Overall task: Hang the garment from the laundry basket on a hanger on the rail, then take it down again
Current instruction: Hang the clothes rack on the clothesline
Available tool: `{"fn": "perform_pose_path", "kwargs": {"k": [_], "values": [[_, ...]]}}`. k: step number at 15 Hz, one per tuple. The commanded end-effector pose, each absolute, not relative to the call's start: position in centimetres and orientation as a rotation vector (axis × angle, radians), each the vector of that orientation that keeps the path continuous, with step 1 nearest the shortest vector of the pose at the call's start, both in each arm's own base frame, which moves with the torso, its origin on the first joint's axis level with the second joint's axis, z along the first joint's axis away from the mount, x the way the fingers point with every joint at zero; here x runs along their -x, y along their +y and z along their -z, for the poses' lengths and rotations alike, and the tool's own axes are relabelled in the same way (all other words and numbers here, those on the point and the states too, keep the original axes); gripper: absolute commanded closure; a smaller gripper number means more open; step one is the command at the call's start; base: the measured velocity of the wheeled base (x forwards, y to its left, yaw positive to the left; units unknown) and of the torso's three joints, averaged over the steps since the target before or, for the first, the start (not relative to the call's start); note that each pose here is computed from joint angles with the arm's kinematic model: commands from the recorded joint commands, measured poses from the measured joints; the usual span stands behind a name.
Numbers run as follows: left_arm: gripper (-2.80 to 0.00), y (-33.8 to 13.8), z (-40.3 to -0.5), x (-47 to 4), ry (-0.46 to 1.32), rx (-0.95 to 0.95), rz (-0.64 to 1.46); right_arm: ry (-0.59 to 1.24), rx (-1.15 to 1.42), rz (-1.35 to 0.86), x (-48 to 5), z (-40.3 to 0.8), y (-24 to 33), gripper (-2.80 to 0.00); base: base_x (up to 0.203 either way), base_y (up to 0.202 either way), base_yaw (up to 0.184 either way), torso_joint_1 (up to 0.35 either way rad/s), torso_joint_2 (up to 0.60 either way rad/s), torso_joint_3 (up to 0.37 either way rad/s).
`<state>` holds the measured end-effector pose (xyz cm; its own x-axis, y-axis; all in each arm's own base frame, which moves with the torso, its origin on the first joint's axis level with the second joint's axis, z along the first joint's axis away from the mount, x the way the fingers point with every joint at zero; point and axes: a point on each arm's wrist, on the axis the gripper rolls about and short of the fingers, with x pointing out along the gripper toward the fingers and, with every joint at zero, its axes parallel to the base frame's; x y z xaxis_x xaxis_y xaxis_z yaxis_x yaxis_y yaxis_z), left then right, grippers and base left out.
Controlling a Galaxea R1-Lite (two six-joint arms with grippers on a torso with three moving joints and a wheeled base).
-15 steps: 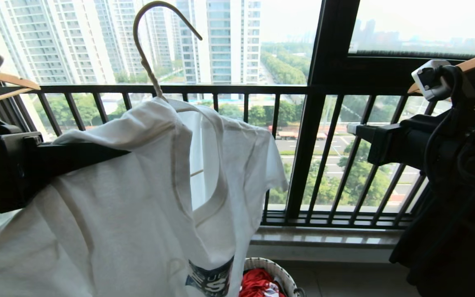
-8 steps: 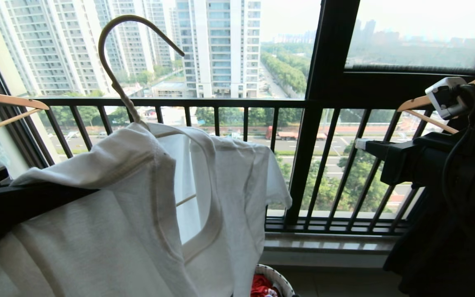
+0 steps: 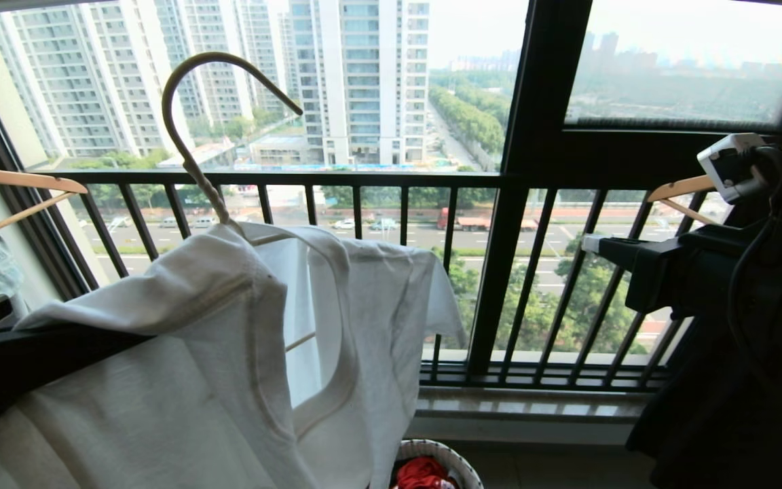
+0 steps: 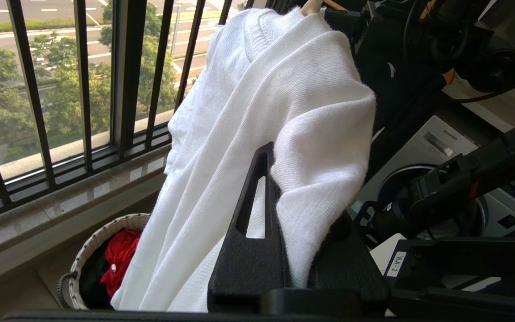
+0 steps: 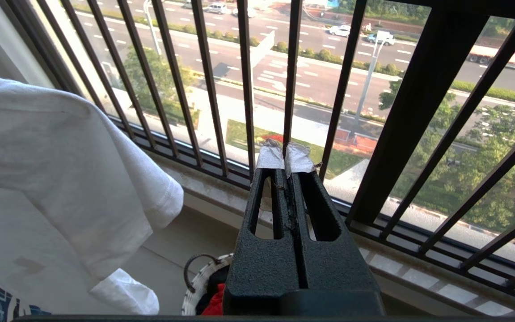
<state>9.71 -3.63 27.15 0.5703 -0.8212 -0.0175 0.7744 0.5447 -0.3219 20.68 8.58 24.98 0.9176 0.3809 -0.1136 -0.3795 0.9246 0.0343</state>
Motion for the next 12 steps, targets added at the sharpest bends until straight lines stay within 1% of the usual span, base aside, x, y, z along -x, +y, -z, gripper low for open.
{"fn": "perform_pose_path", "kwargs": {"k": [1, 12], "values": [[0.00, -3.6, -27.5, -9.5, 0.159, 0.290, 0.960, 0.116, -0.013, -0.392, -20.7, -25.0, 8.6, 0.00, 0.000, 0.000, 0.000, 0.000, 0.00, 0.000], [0.00, -3.3, -27.8, -8.3, 0.116, 0.280, 0.959, 0.087, -0.009, -0.399, -20.1, -25.6, 8.5, 0.00, 0.000, 0.000, 0.000, 0.000, 0.00, 0.000]]}}
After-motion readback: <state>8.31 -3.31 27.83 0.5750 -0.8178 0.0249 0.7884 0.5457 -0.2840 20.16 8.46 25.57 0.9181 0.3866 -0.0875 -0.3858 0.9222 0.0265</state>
